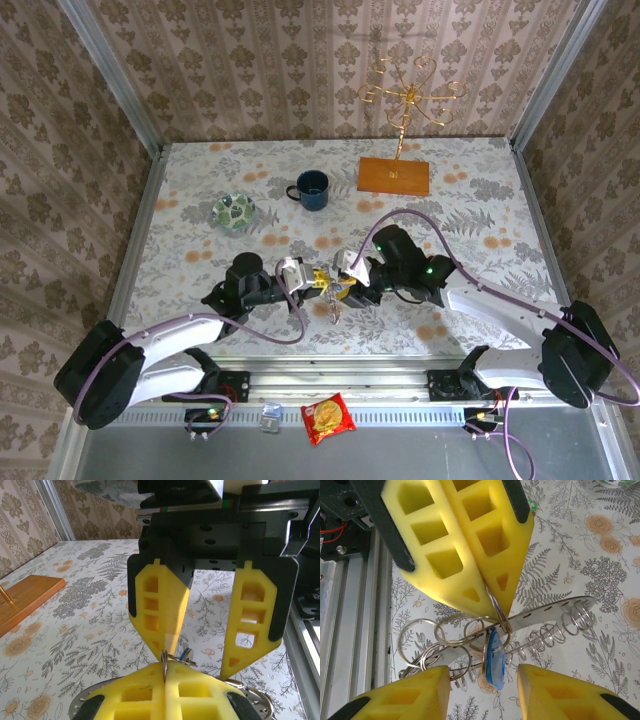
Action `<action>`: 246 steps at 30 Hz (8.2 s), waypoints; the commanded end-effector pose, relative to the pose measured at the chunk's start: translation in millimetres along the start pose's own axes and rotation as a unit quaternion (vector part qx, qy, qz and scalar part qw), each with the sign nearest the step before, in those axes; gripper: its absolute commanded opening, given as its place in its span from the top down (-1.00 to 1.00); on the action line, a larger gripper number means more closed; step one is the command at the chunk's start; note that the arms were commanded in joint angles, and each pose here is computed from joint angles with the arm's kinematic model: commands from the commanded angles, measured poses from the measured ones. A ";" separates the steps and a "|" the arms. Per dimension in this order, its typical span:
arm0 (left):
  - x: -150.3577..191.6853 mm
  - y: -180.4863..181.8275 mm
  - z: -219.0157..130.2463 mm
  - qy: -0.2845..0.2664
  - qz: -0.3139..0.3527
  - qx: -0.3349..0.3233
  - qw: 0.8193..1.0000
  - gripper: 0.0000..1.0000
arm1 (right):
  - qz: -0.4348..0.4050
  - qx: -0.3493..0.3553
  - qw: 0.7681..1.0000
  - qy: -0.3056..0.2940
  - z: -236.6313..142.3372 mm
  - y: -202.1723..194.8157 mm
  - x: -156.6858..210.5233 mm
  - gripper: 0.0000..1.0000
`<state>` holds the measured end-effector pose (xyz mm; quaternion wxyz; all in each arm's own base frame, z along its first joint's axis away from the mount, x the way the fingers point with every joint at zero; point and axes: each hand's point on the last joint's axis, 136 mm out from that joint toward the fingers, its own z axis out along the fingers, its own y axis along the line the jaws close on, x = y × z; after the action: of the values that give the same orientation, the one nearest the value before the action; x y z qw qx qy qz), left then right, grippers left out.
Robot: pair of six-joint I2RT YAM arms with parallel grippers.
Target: Put the keys on the keyring
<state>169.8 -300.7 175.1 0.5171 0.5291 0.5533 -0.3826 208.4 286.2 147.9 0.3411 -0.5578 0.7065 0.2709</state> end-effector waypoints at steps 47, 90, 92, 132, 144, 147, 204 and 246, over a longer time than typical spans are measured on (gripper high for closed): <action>-11.7 -7.6 1.7 -0.039 0.015 0.021 0.999 1.00 | -0.004 0.010 0.999 0.036 2.9 -7.7 11.0 0.95; 3.2 -6.3 3.3 -0.004 -0.002 0.017 1.000 0.72 | -0.042 -0.007 0.999 0.005 -5.3 -5.3 -9.0 1.00; 6.0 -6.0 3.7 0.007 0.002 0.018 1.000 0.72 | -0.051 -0.012 0.998 0.025 -4.6 -3.8 -7.9 1.00; -3.1 -7.3 0.3 0.002 0.021 0.020 1.000 1.00 | -0.029 -0.017 0.999 0.031 -6.2 -2.0 -13.3 0.73; -13.3 -8.6 -1.3 -0.023 0.028 0.020 0.999 1.00 | -0.008 0.001 0.997 0.078 -0.3 -15.1 14.6 1.00; -13.6 -8.7 -1.1 -0.026 0.027 0.020 0.999 1.00 | 0.002 -0.012 0.997 0.072 5.3 -13.2 13.0 1.00; -9.8 -7.0 0.8 -0.072 0.006 0.003 0.997 1.00 | 0.000 0.011 0.996 -0.088 0.2 -18.5 -19.8 0.44; 4.1 -1.1 2.6 0.022 0.030 0.002 0.999 1.00 | -0.114 -0.010 0.992 0.051 -6.7 -2.4 -32.0 0.86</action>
<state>169.6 -297.7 159.1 0.5086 0.5477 0.5629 -0.3529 217.3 296.7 161.0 0.3054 -0.6548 0.6641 0.1922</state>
